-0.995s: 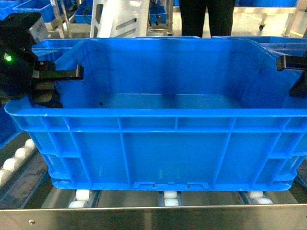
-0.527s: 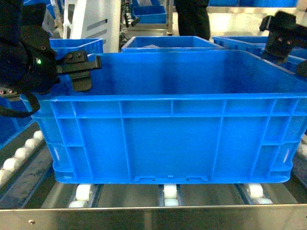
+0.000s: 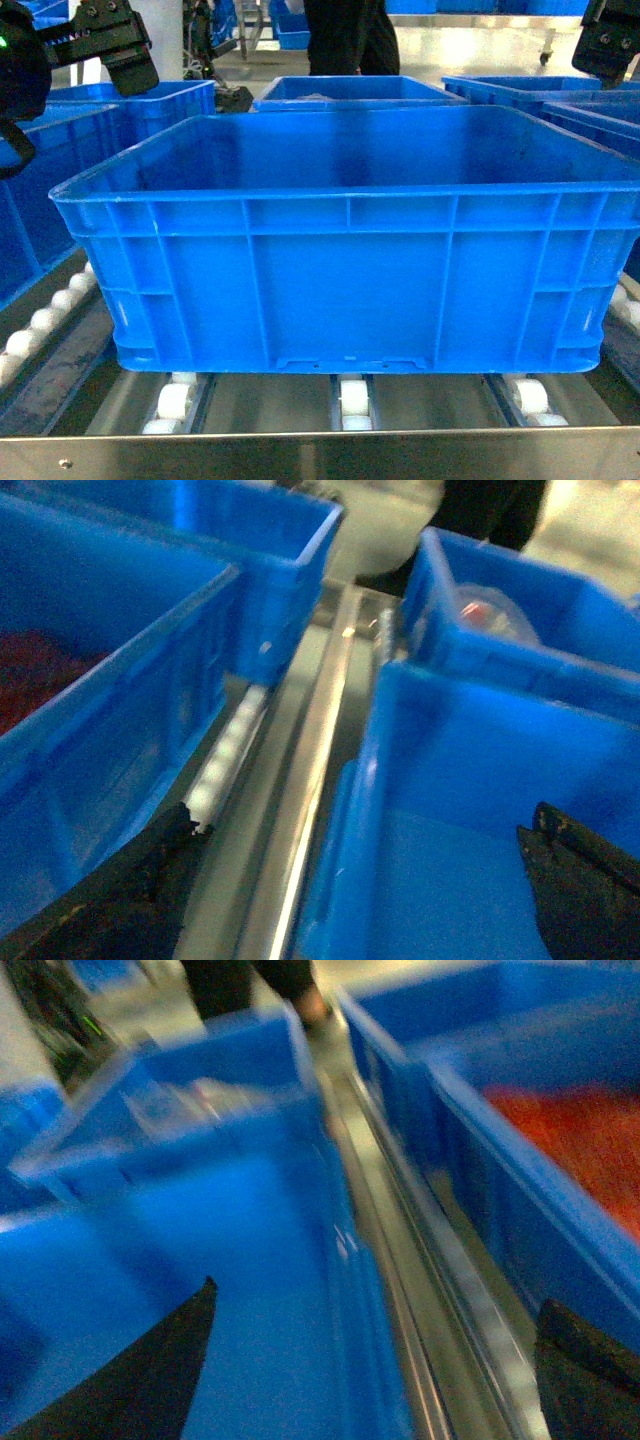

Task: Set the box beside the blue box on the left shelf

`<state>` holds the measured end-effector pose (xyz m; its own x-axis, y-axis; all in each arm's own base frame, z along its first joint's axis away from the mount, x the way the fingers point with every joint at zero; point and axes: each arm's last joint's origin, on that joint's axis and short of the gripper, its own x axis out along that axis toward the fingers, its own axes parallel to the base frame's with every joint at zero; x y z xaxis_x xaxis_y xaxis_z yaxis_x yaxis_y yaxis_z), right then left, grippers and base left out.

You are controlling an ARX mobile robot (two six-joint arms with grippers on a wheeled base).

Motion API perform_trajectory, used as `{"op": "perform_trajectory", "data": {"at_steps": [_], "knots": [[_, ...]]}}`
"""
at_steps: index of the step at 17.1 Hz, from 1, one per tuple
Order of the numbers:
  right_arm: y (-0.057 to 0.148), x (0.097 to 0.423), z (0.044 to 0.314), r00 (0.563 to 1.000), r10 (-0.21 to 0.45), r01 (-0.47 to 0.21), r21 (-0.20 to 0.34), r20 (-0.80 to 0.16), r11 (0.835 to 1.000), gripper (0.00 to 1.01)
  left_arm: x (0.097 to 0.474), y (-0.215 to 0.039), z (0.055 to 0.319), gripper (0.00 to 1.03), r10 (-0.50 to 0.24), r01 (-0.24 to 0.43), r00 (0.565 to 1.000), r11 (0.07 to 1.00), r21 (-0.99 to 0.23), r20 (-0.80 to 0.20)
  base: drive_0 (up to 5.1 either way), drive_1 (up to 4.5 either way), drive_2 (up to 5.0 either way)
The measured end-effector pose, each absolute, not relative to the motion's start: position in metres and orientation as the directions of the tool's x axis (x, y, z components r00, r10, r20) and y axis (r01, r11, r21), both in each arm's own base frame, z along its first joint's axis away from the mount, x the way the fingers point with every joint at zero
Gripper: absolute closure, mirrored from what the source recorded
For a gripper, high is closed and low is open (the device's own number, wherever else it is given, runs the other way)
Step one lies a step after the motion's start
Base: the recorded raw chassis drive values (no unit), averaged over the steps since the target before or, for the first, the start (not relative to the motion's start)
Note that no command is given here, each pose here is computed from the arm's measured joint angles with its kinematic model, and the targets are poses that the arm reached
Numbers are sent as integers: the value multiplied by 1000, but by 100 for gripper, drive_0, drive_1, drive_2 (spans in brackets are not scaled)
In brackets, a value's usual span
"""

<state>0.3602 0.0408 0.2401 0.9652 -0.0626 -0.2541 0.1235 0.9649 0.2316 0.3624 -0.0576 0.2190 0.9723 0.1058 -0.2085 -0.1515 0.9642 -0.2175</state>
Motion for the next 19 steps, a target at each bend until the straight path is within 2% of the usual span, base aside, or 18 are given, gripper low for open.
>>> {"op": "perform_trajectory", "data": {"at_steps": [1,2,3,6,7,8,9,11,13,14,17,19], "knots": [[38,353,237,989,-10,40,201,-146,979,16,357,-55,215,16,40,-62,993,977,-203,-111,0,0,0],[36,342,230,995,-1,15,145,-96,989,23,345,-54,211,23,4,-14,998,988,-154,-67,0,0,0],[30,319,218,999,6,-3,81,-46,997,36,323,-45,202,36,-8,5,999,996,-89,-34,0,0,0],[19,278,211,1000,-5,5,28,19,1000,66,282,-27,199,65,16,-15,1000,999,-33,18,0,0,0],[16,255,201,1000,0,0,18,7,1000,86,258,-22,190,85,2,-2,1000,1000,-18,1,0,0,0],[14,246,195,1000,4,-4,13,-8,1000,95,248,-21,185,95,-4,4,1000,1000,-16,-13,0,0,0],[11,233,189,1000,5,-5,7,-18,1000,99,236,-17,181,101,-2,2,1000,1000,-16,-20,0,0,0],[-1,212,186,1000,-12,12,6,-2,1000,100,213,-11,179,101,10,-10,1000,1000,-17,-4,0,0,0],[-1,198,181,1000,-5,5,6,-11,1000,100,200,-3,175,101,-9,9,1000,1000,-15,-17,0,0,0],[0,192,178,1000,0,0,6,-17,1000,100,194,0,173,101,5,-6,1000,1000,-15,-21,0,0,0],[0,177,176,1000,0,0,6,-9,1000,100,179,0,168,101,-1,1,1000,1000,-15,15,0,0,0],[0,168,173,1000,0,0,6,-8,1000,100,168,0,157,101,0,0,999,1000,-14,-46,0,0,0]]}}
